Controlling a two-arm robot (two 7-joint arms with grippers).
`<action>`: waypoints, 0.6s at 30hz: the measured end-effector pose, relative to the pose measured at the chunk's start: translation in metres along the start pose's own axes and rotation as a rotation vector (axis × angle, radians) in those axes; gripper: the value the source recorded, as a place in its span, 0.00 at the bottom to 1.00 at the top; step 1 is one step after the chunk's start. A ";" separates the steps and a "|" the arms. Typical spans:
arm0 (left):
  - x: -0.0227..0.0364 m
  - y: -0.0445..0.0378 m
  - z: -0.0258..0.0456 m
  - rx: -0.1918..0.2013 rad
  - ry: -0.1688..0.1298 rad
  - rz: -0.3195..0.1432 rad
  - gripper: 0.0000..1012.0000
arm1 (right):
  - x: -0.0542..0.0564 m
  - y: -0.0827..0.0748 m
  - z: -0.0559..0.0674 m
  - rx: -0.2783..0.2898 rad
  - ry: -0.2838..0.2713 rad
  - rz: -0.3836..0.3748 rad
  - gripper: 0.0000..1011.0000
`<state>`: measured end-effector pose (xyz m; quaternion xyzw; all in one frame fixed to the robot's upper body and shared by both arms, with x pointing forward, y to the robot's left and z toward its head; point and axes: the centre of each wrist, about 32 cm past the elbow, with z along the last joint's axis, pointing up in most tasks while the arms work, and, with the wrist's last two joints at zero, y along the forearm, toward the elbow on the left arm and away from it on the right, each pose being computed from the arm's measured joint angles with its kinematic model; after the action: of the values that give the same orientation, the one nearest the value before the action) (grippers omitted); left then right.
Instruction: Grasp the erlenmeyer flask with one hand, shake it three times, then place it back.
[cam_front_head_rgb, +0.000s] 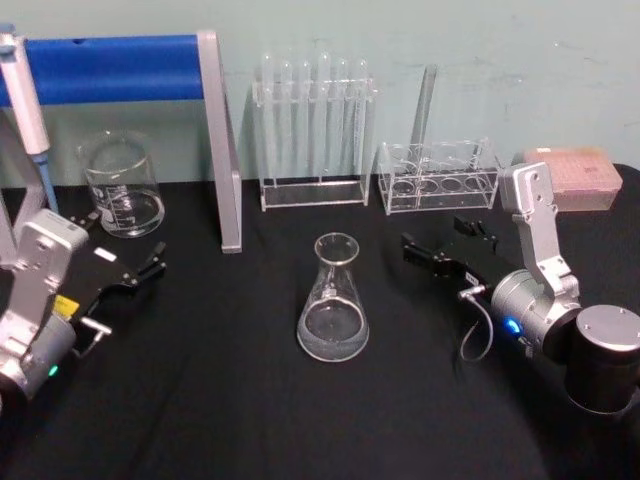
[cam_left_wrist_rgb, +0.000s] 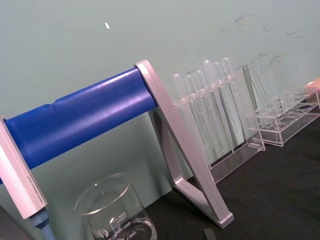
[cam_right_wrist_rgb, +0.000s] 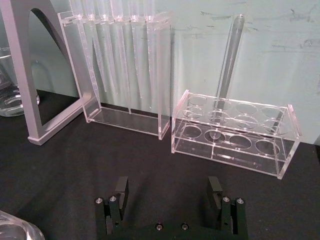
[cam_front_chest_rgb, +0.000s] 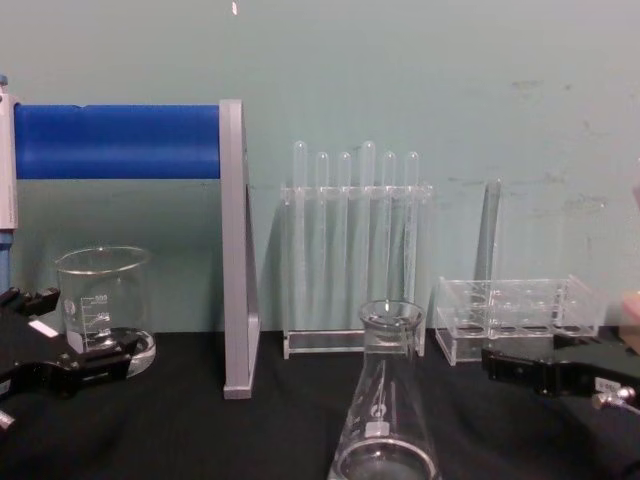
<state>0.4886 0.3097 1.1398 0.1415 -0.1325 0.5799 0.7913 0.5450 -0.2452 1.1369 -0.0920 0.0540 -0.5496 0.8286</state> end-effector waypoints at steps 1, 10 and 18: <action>0.0000 0.0000 0.0000 0.000 0.000 0.000 0.99 | 0.000 0.000 0.000 0.000 0.000 0.000 0.99; 0.0000 0.0000 0.0000 0.000 0.000 0.000 0.99 | 0.000 0.000 0.000 0.001 -0.001 0.000 0.99; 0.0000 0.0000 0.0000 0.000 0.000 0.000 0.99 | 0.000 0.000 0.000 0.002 -0.001 0.000 0.99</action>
<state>0.4886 0.3097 1.1398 0.1415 -0.1324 0.5799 0.7913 0.5450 -0.2455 1.1371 -0.0916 0.0531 -0.5497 0.8286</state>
